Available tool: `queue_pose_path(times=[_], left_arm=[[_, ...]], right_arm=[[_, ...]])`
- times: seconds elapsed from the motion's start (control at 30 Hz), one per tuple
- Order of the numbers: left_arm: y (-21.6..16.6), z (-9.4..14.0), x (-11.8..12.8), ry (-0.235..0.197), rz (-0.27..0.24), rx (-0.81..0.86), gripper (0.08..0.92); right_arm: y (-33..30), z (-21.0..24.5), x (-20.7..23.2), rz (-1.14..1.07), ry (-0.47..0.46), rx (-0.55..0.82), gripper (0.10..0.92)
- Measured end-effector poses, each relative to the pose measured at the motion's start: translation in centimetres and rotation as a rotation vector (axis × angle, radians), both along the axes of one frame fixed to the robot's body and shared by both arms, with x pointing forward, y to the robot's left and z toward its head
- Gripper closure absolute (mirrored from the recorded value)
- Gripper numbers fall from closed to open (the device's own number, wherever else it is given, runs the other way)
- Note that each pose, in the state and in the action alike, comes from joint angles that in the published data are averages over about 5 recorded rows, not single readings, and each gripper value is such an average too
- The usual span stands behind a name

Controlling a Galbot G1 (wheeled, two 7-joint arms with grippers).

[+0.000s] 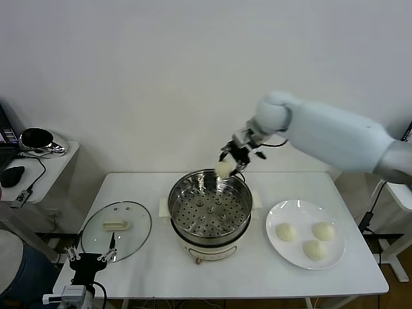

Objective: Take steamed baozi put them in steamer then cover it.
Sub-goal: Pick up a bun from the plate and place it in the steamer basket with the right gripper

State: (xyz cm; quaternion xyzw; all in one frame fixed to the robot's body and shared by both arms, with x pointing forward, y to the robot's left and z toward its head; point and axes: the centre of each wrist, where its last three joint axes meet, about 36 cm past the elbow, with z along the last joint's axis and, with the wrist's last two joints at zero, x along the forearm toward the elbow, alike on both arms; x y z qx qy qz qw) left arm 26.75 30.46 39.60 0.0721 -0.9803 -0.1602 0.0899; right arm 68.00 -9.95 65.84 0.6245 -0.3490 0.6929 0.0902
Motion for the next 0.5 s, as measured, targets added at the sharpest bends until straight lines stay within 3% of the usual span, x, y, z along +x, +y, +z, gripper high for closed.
queue_pose_path(times=[0.5], left_arm=[[0.2, 0.0, 0.3, -0.009, 0.012, -0.001, 0.177]], right_arm=[[4.4, -3.9, 0.3, 0.272, -0.078, -0.153, 0.437]])
